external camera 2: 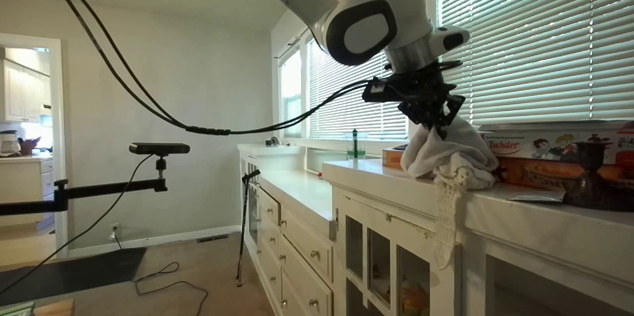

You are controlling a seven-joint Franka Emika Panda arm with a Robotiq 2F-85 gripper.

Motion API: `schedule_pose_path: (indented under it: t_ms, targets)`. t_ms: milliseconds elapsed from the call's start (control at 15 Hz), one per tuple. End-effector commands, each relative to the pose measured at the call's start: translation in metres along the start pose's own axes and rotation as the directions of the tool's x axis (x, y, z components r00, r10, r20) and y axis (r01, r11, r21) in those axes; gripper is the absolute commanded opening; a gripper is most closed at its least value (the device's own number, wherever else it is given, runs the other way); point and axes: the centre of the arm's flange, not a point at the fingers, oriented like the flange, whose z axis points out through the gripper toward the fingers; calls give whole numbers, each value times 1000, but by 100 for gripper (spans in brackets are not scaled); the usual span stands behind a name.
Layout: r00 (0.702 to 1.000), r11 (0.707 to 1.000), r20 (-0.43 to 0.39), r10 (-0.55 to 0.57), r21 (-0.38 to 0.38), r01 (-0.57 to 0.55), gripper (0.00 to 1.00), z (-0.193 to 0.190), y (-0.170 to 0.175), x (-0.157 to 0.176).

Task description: Take the cloth off of the cabinet door and white the top of the cabinet with it

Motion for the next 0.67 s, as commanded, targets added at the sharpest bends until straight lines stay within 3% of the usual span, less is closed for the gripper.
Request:
schedule_pose_path:
  t_ms: [0, 400, 600]
  targets:
    - [992, 992, 25, 123, 23, -123, 3, 16, -5, -11]
    - [959, 964, 102, 265, 1, -266, 3, 48, 2, -41]
    - [958, 963, 112, 263, 20, -267, 3, 62, -1, -45]
